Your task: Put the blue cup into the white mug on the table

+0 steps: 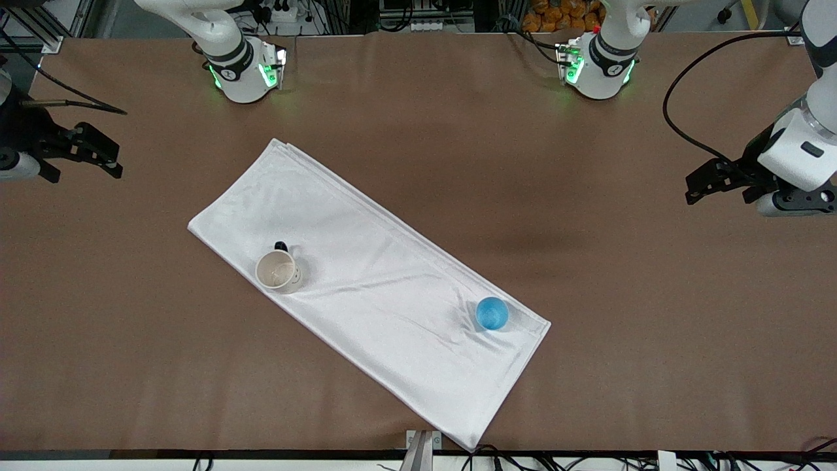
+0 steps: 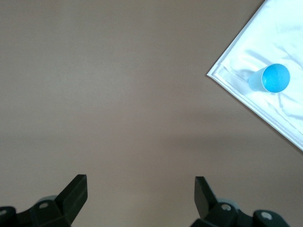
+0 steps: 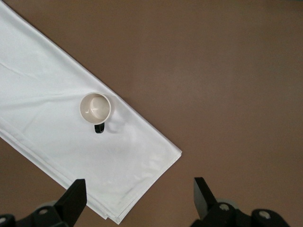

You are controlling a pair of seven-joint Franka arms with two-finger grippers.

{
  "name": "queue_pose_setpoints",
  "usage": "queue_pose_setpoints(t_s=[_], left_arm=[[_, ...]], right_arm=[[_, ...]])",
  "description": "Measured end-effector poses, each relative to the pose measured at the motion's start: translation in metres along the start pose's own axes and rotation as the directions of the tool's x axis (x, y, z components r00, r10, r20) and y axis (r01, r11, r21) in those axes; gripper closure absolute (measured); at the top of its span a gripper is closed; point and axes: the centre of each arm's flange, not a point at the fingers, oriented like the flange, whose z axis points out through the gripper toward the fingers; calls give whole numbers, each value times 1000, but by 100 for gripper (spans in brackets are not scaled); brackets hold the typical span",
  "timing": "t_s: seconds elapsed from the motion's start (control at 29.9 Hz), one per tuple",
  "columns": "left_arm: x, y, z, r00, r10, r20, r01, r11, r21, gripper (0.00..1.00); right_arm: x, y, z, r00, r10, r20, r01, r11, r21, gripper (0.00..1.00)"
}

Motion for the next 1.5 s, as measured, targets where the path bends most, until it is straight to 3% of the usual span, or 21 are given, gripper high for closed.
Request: queue_pose_setpoints(t_s=[0.53,0.94,1.17,1.5], left_arm=[[15,10,38,999,6,41,-7,1000,18,0],[69,57,129,986,-163,43,163,987,-3,0],[88,105,181,943,-330,36,331,944,-17,0],[101,159,218,879,-476,-1,475,877,-72,0]], right_arm=[[-5,-5,-7,1000,-7,-5,7,1000,19,0],[-7,-7,3,1000,-11,21,11,1000,24,0],[-8,-26,41,996,-40,75,35,998,57,0],[-11,-80,109,995,-33,91,28,998,58,0]])
